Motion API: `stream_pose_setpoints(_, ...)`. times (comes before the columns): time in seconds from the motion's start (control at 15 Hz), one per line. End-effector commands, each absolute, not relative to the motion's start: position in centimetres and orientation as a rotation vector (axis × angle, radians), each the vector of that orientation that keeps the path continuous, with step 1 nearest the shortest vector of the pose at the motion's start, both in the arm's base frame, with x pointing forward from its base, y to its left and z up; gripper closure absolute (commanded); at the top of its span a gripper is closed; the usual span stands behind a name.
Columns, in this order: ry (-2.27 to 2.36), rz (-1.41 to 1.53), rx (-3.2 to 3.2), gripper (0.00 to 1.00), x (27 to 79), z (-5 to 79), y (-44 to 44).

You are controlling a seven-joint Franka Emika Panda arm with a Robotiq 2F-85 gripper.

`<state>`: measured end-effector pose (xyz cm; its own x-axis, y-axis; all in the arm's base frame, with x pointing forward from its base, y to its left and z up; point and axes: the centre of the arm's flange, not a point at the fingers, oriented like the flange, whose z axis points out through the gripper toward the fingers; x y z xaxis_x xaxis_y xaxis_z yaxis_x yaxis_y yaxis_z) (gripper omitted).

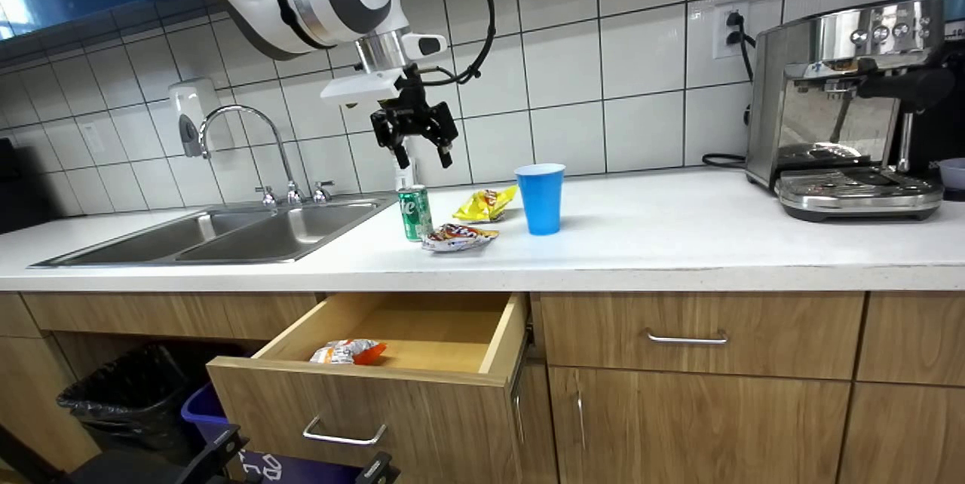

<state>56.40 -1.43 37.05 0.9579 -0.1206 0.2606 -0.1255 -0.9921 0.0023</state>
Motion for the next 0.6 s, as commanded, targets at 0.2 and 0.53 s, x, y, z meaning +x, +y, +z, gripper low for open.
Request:
stream_pose_setpoints(0.2,-0.234,0.432,3.096,0.00,59.5,37.4,-2.8)
stream_pose_setpoints(0.53,-0.265,0.435,3.092,0.00,62.2,36.5,-4.3)
